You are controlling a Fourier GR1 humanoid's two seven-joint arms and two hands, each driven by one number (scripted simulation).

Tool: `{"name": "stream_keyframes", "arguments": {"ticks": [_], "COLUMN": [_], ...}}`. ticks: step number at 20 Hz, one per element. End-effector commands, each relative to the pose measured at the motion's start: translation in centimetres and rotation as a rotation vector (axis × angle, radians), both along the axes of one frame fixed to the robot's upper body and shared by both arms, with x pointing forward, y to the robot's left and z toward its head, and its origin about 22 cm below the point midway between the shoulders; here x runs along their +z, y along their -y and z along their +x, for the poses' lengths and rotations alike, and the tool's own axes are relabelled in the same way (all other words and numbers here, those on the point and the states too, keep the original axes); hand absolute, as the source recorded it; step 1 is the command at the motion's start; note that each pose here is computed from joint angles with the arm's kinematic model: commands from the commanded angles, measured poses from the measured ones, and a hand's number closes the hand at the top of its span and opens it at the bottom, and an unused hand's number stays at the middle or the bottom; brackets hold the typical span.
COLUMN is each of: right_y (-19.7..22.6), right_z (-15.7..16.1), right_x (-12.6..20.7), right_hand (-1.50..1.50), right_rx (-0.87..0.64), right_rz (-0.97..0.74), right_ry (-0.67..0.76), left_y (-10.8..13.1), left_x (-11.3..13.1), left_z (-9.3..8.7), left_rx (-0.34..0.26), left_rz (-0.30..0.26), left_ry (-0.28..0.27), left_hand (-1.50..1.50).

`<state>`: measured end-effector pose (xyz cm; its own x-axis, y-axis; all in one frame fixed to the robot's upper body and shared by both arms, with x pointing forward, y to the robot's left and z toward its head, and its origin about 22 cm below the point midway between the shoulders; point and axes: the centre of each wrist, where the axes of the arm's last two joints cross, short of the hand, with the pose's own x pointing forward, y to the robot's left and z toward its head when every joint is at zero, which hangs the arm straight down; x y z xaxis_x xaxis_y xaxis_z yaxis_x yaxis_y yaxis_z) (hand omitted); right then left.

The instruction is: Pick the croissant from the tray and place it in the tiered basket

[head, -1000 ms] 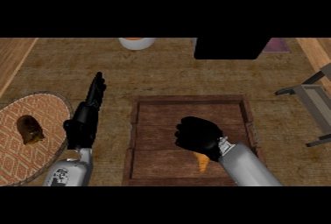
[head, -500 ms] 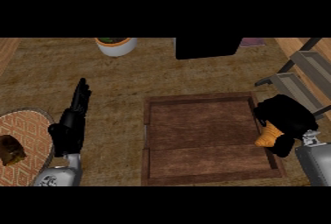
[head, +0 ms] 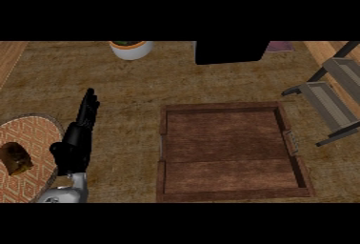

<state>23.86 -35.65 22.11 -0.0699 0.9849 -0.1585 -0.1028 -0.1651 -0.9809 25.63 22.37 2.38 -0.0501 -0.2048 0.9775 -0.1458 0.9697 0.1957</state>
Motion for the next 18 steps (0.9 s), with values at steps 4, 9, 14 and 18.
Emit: {"name": "stream_keyframes", "arguments": {"ticks": [4,9,14,18], "right_y": [1.3,3.9,6.6,8.3], "right_z": [-6.9,-9.3,-9.7,-7.3], "right_x": [11.1,17.6,21.1,21.1], "right_hand": [1.50,1.50,1.50,1.50], "right_rx": [-0.072,-0.137,-0.153,-0.161], "right_rz": [0.070,0.137,0.263,0.431], "right_ry": [0.174,0.230,0.225,0.220], "left_y": [0.9,2.0,2.0,2.6], "left_x": [0.3,0.4,0.2,1.6], "left_z": [0.2,0.8,0.9,2.0], "left_rx": [-0.026,-0.048,-0.082,-0.092], "left_rz": [-0.004,-0.004,-0.022,-0.006], "left_ry": [-0.004,0.009,0.009,0.024], "left_hand": [0.00,0.00,0.00,0.00]}}
